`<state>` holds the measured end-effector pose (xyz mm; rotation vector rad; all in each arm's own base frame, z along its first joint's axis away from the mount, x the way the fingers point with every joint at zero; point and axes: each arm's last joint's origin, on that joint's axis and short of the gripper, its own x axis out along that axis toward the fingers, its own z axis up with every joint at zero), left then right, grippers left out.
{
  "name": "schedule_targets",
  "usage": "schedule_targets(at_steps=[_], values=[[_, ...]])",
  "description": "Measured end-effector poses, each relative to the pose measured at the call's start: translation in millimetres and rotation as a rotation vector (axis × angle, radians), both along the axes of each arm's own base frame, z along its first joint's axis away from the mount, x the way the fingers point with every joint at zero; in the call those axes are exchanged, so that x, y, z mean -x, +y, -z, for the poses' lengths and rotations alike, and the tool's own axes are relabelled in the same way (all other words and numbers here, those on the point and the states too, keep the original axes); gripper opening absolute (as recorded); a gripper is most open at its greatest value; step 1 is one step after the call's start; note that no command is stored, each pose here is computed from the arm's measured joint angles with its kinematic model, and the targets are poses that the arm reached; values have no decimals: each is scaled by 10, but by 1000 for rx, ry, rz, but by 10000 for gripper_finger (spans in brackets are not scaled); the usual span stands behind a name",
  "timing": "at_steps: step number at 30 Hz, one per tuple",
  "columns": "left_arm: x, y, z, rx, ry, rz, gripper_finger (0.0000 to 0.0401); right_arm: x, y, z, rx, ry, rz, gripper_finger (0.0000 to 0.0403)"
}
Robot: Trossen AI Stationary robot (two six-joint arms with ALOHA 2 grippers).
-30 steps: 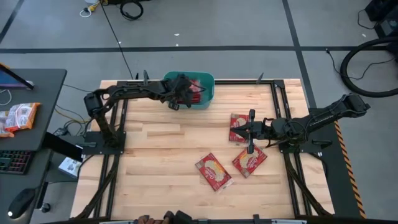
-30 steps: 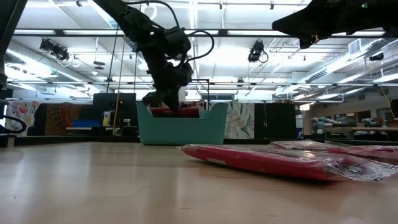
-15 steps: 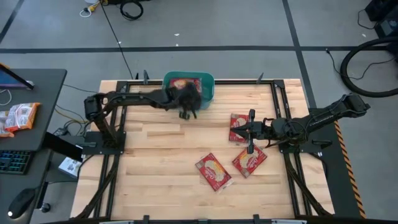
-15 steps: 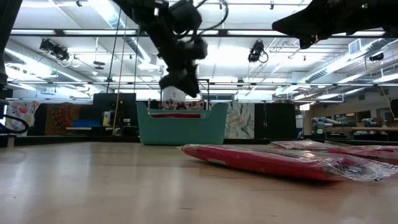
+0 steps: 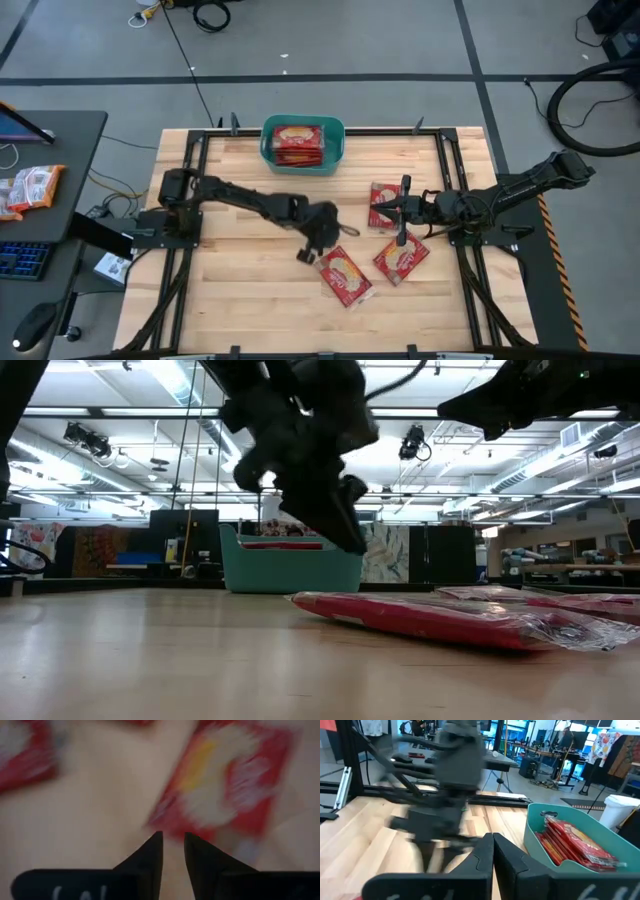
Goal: Sort popcorn bags into baskets
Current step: Put the popcorn bag into the green bin
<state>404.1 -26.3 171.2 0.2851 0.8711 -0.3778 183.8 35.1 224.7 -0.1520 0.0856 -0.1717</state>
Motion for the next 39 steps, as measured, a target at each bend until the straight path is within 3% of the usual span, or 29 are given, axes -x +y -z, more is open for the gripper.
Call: schedule_targets(at_steps=[3,8,12,20,28,33,39], values=[[-48,-221,61,79,-27,54,69,0,0,0,2,0,0,13],[-126,-520,233,88,-81,126,53,0,0,0,0,1,0,13],[-120,-606,455,70,-21,135,50,0,0,5,0,5,0,13],[45,-436,414,-70,171,-103,50,1,0,8,0,8,0,13],[418,-117,230,-233,441,-461,50,0,1,1,-15,-1,-1,13],[473,-94,-38,-255,364,-496,50,0,1,-5,-19,-8,-3,13],[479,-216,-128,-242,302,-498,69,-1,1,-6,-19,-9,-3,13]])
